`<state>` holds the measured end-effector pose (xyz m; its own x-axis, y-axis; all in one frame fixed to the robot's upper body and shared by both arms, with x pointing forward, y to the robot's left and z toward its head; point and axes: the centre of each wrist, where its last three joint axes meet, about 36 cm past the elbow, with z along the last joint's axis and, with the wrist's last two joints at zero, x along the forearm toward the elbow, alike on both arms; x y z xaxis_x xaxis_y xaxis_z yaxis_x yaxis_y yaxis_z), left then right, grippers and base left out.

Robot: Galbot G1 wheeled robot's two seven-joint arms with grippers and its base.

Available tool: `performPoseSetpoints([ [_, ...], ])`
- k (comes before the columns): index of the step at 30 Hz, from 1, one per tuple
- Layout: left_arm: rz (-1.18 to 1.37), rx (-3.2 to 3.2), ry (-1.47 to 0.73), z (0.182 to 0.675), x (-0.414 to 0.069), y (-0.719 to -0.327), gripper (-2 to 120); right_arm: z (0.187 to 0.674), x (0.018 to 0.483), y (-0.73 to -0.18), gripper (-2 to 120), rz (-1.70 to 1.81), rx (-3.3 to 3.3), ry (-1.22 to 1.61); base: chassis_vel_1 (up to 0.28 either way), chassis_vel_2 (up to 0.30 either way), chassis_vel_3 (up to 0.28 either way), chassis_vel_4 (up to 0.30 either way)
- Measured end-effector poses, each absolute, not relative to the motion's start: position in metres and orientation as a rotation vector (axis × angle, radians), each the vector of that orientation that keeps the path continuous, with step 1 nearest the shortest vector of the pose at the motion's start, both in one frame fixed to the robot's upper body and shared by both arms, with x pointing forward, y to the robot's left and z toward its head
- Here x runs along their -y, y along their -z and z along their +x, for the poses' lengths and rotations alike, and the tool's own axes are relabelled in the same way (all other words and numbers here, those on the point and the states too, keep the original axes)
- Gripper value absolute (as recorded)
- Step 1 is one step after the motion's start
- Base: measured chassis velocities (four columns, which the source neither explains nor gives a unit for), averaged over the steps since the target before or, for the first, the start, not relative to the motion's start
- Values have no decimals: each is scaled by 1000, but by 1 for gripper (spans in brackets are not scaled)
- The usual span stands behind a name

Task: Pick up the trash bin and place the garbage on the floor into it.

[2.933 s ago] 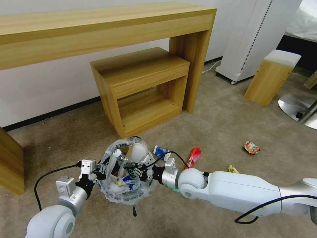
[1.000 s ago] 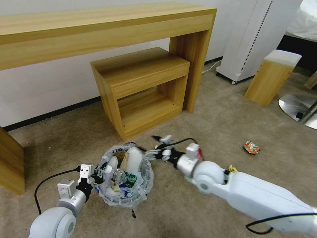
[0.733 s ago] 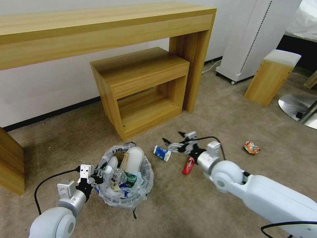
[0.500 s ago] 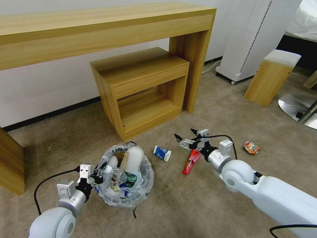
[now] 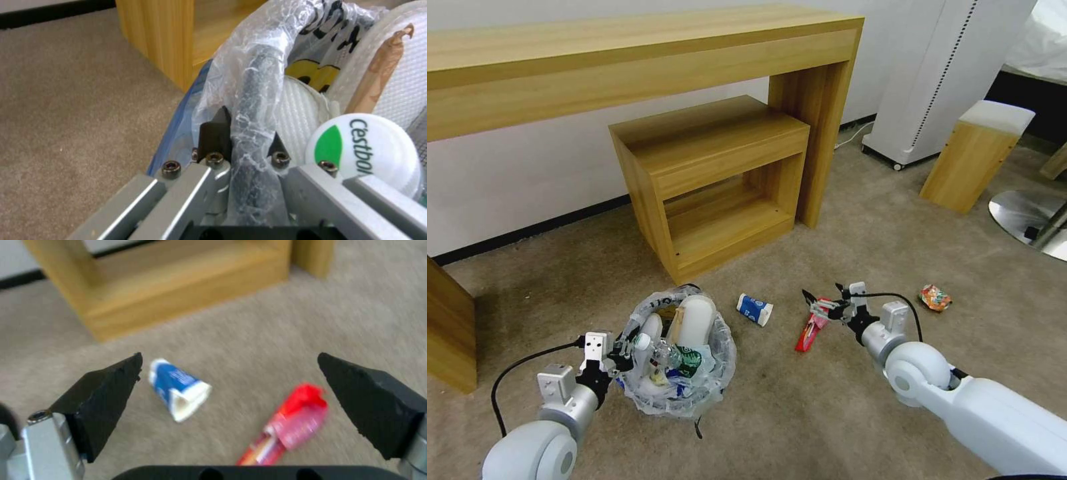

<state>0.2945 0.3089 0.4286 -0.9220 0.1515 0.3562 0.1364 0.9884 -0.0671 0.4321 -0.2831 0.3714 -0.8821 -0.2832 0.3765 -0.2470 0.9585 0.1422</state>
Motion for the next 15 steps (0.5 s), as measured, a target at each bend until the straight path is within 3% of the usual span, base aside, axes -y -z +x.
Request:
performPoseSetpoints([
  [15, -193, 2762, -72, 292, -308, -425, 3, 456, 278, -306, 100, -57, 2540, 233, 0, 0, 0, 0],
])
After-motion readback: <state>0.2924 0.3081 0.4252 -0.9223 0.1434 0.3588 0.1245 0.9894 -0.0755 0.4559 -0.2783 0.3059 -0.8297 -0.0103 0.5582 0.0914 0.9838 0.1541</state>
